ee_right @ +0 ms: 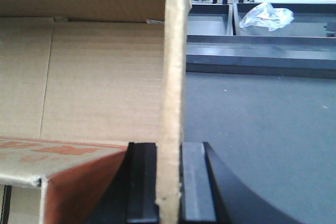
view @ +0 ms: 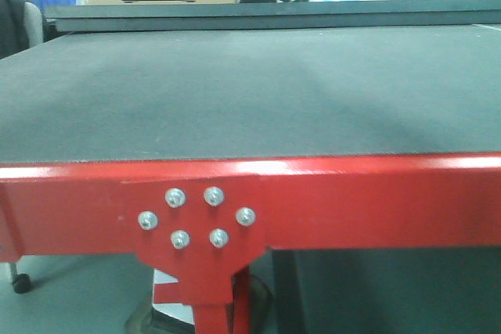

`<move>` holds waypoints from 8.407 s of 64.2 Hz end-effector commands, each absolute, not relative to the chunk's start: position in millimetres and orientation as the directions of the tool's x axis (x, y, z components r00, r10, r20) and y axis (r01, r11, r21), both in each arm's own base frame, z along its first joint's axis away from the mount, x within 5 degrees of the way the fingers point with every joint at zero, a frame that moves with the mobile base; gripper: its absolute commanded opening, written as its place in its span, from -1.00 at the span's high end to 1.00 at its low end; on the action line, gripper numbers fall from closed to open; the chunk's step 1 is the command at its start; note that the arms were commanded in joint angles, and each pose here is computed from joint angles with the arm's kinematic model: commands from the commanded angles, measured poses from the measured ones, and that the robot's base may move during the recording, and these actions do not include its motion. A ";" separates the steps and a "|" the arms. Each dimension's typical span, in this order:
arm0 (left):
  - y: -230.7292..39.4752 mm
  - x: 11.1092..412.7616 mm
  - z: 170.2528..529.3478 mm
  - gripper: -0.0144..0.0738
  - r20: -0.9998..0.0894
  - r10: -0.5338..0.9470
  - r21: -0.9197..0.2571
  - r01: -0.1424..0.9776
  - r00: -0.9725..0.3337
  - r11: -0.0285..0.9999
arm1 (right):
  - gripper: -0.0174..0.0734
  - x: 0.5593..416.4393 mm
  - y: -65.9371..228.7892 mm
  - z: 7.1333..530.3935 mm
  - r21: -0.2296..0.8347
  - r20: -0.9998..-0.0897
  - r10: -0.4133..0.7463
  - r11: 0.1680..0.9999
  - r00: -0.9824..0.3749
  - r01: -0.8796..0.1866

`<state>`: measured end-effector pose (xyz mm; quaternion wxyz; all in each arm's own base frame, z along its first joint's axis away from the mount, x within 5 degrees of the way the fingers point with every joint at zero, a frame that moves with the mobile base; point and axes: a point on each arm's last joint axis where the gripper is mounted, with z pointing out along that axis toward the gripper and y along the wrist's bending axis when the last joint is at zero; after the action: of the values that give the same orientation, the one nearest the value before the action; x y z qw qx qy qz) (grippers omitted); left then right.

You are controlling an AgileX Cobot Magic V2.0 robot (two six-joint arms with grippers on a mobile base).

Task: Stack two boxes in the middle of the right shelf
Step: 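Back away from the table and turn while holding the box, then drive to the steel shelf with blue bins holding the box, then raise the held box above the middle shelf's steel rail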

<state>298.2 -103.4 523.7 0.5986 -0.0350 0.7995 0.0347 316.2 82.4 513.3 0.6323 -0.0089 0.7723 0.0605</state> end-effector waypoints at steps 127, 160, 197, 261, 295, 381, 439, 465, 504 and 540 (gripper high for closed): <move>-95.0 294.2 533.7 0.93 -0.974 0.018 0.050 -0.139 -0.226 0.989 | 0.97 309.1 77.9 530.9 0.068 -0.994 0.059 0.992 -0.086 -0.103; -95.0 294.2 533.7 0.93 -0.974 0.018 0.050 -0.139 -0.226 0.989 | 0.97 309.1 77.9 530.9 0.068 -0.994 0.059 0.992 -0.086 -0.103; -95.1 294.3 533.8 0.93 -0.974 0.018 0.050 -0.137 -0.225 0.989 | 0.97 309.1 77.9 530.9 0.068 -0.994 0.059 0.992 -0.086 -0.103; -95.1 294.3 533.8 0.93 -0.974 0.018 0.050 -0.137 -0.225 0.989 | 0.97 309.1 77.9 530.9 0.068 -0.994 0.059 0.992 -0.086 -0.103; -95.2 294.3 533.9 0.93 -0.975 0.018 0.050 -0.137 -0.223 0.989 | 0.97 309.1 77.9 530.9 0.068 -0.994 0.059 0.992 -0.086 -0.103; -96.0 295.7 533.0 0.93 -0.974 0.020 0.051 -0.135 -0.225 0.989 | 0.97 309.1 77.9 530.9 0.068 -0.994 0.059 0.992 -0.086 -0.103; -96.4 296.5 532.3 0.93 -0.974 0.021 0.053 -0.135 -0.227 0.989 | 0.97 309.2 78.7 533.1 0.069 -0.996 0.062 0.991 -0.063 -0.113; -96.3 296.5 532.4 0.93 -0.974 0.022 0.054 -0.136 -0.226 0.989 | 0.97 309.2 78.7 533.3 0.069 -0.996 0.062 0.991 -0.061 -0.114; -96.3 296.5 532.4 0.93 -0.974 0.022 0.054 -0.136 -0.226 0.989 | 0.97 309.2 78.7 533.3 0.069 -0.996 0.062 0.991 -0.061 -0.114; -96.3 296.5 532.4 0.93 -0.974 0.022 0.054 -0.136 -0.226 0.989 | 0.97 309.2 78.7 533.3 0.069 -0.996 0.062 0.991 -0.061 -0.114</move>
<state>299.8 -104.0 523.2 0.5994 -0.0336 0.7985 0.0447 317.0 83.0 518.1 0.6524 -0.0152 0.7550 0.0637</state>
